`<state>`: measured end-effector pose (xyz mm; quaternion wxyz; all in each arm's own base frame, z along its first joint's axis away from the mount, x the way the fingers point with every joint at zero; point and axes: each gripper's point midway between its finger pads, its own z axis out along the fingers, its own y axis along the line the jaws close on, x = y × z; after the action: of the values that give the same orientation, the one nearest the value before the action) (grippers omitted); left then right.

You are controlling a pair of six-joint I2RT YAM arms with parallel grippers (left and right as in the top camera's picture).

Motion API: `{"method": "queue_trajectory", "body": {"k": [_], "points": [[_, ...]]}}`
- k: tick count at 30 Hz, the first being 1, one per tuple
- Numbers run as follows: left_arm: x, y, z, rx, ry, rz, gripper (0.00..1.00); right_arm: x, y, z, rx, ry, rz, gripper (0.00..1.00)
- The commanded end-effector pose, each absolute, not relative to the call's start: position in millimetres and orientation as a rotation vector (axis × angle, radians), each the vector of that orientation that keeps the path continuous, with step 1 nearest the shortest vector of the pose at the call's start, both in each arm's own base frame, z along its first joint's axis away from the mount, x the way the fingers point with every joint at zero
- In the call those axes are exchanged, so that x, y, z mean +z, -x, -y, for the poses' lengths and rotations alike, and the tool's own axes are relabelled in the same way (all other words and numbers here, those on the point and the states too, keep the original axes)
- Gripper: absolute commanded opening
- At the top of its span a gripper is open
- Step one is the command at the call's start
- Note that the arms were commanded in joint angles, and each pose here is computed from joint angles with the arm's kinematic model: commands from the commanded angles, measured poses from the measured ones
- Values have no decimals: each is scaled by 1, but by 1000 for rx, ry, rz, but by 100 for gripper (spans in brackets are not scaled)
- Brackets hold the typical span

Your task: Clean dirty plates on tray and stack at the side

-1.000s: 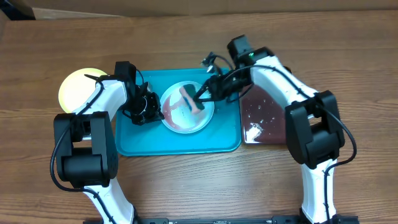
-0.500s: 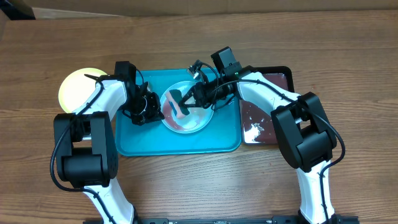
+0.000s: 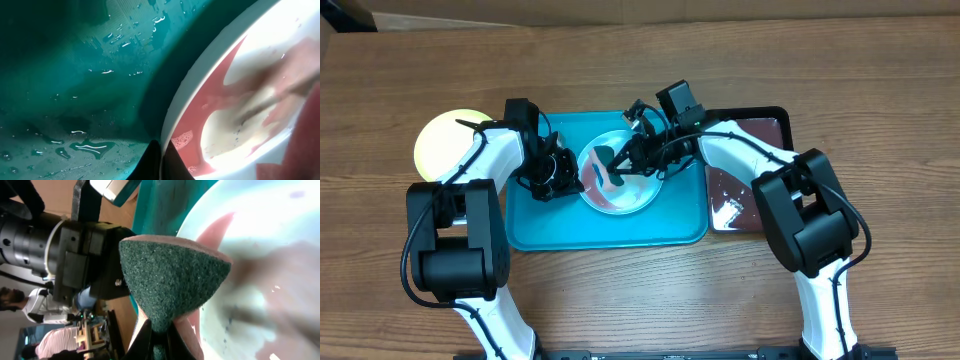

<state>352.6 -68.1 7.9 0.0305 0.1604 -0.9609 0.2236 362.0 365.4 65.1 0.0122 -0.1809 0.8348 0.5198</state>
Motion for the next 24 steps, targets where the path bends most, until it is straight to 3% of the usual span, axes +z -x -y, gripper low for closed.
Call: {"method": "queue_trajectory", "body": {"k": [1, 15, 24], "points": [[10, -352, 65, 655, -463, 2996, 4, 53, -353, -370, 1635, 503, -2650, 4], [10, -352, 65, 655, -463, 2997, 4, 33, -351, -366, 1581, 409, -2691, 4], [10, -352, 65, 654, -463, 2997, 4, 48, -381, -336, 1286, 326, -2695, 4]]}}
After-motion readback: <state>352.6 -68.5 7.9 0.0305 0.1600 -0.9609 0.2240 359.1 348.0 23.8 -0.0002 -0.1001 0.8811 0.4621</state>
